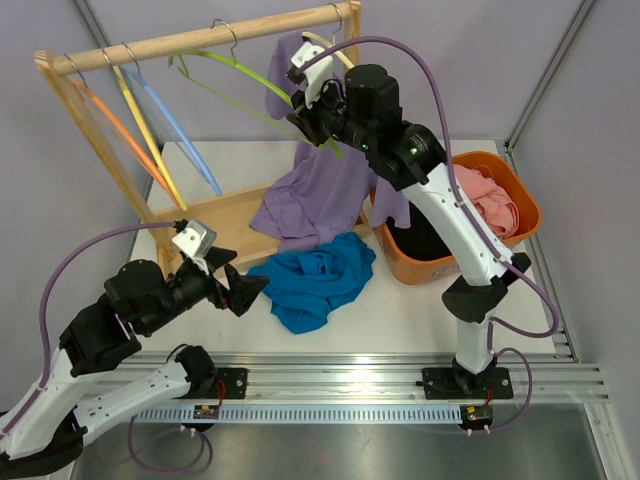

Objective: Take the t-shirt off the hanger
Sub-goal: Hang the hanger back to the clothesline with the right arm

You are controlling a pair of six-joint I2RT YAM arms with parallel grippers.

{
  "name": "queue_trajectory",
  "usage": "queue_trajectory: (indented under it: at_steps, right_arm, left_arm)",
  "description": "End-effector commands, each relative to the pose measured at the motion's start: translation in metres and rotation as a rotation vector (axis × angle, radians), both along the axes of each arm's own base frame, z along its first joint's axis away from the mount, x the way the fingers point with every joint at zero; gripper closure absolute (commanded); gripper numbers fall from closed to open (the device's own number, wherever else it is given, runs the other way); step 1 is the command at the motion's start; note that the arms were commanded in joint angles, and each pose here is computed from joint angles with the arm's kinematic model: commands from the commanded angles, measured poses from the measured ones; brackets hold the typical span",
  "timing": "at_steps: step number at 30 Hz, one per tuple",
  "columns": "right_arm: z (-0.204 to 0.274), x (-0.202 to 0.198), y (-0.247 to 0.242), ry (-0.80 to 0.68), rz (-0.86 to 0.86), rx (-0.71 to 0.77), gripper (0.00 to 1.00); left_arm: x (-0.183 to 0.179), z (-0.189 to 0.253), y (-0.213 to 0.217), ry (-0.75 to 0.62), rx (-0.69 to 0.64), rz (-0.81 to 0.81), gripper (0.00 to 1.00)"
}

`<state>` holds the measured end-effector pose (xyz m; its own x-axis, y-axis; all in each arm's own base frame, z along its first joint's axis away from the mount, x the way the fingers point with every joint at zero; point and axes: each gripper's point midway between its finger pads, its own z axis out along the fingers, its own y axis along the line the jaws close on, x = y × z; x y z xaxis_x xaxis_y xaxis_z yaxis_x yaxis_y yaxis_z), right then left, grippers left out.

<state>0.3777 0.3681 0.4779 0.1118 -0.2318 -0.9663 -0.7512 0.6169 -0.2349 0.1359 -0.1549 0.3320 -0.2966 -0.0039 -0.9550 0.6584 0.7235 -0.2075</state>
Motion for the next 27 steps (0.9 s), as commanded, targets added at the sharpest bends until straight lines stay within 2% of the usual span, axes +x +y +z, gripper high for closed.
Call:
queue_trajectory:
  at_steps: [1, 5, 10, 21, 24, 25, 27]
  right_arm:
    - [0.04, 0.005, 0.014, -0.1, -0.053, 0.128, 1.0]
    - [0.03, 0.024, 0.027, -0.075, -0.127, 0.169, 1.0]
    - [0.032, 0.028, 0.05, -0.083, -0.119, 0.23, 1.0]
    - [0.001, 0.001, 0.102, -0.044, -0.021, 0.193, 1.0]
    - [-0.002, 0.002, 0.102, -0.041, -0.027, 0.188, 0.89]
    - [0.005, 0.001, 0.097, -0.055, -0.031, 0.2, 0.78]
    - [0.004, 0.0, 0.095, -0.068, -0.028, 0.181, 0.69]
  left_arm:
    - [0.004, 0.014, -0.003, -0.036, -0.064, 0.013, 0.01]
    - [0.006, 0.011, -0.008, -0.034, -0.064, 0.004, 0.01]
    - [0.008, 0.002, -0.016, -0.011, -0.066, -0.009, 0.01]
    - [0.011, -0.022, -0.024, 0.047, -0.063, -0.004, 0.01]
    - [0.013, -0.035, -0.027, 0.071, -0.05, -0.001, 0.01]
    - [0.014, -0.036, -0.029, 0.075, -0.054, -0.001, 0.01]
    - [0.016, -0.051, -0.033, 0.102, -0.029, -0.003, 0.01]
